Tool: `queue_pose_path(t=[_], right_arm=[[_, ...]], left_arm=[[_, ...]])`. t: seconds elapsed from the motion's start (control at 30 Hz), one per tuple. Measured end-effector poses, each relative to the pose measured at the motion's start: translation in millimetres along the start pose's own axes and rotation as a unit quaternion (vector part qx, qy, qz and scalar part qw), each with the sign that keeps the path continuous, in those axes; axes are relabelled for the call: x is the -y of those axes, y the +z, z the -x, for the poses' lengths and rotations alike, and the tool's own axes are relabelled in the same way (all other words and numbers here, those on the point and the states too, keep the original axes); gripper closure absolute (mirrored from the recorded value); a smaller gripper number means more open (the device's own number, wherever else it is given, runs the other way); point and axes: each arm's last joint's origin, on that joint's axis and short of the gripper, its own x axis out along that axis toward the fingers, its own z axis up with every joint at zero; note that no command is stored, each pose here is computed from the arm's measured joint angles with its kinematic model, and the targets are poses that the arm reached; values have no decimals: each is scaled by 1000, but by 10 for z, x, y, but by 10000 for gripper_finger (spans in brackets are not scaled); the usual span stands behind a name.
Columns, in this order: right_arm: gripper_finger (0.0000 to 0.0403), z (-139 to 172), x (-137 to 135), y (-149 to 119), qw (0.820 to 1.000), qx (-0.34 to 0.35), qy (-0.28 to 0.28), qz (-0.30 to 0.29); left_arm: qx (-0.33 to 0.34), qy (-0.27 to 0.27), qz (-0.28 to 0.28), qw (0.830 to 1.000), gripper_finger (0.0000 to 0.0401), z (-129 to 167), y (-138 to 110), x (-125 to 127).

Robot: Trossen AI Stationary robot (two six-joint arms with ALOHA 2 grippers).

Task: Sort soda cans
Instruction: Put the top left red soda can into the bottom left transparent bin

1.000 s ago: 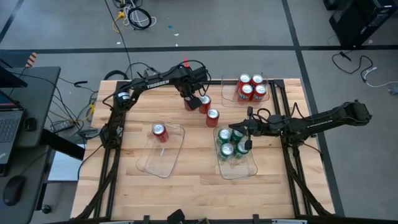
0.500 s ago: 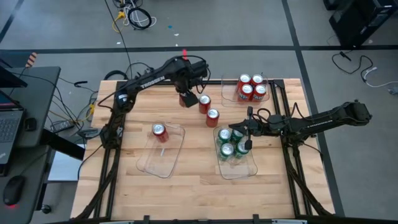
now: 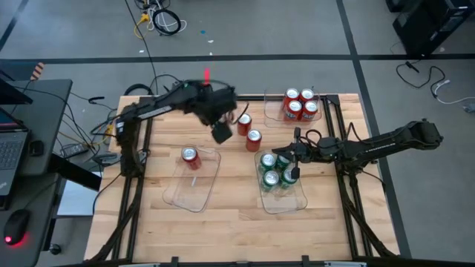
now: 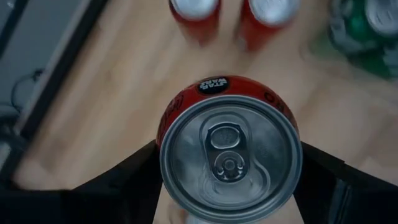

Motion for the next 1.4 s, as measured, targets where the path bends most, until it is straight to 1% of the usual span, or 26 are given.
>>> queue_pose_path(t=[0.1,0.33,0.47,0.63,0.77,0.87,0.97,1.03,1.1,1.4], right_arm=[[402,-7,-2,-5,1000,-1,0,0],[402,-7,-1,3,1000,4,0,0],[402,-7,1,19,1000,11,-2,-2],[402,-7,1,19,1000,12,-2,-2],[402,-7,1,20,1000,12,-2,-2],[402,-7,1,20,1000,12,-2,-2],[402,-7,1,20,1000,12,-2,-2],[402,-7,1,20,1000,12,-2,-2],[402,-7,1,20,1000,12,-2,-2],[402,-7,1,19,1000,12,-2,-1]], left_arm=[[-19,-4,27,999,119,65,-301,112],[-47,-14,108,993,119,231,-1104,352],[-60,-12,146,987,119,240,-1459,516],[-81,24,188,978,119,83,-1784,682],[-94,50,204,973,119,-87,-1927,733],[-101,70,199,972,119,-200,-1981,721],[-99,69,185,975,119,-278,-1997,672],[-94,55,184,977,119,-335,-1986,633],[-84,50,189,977,119,-390,-1995,582],[-84,54,204,974,119,-615,-2141,333]])
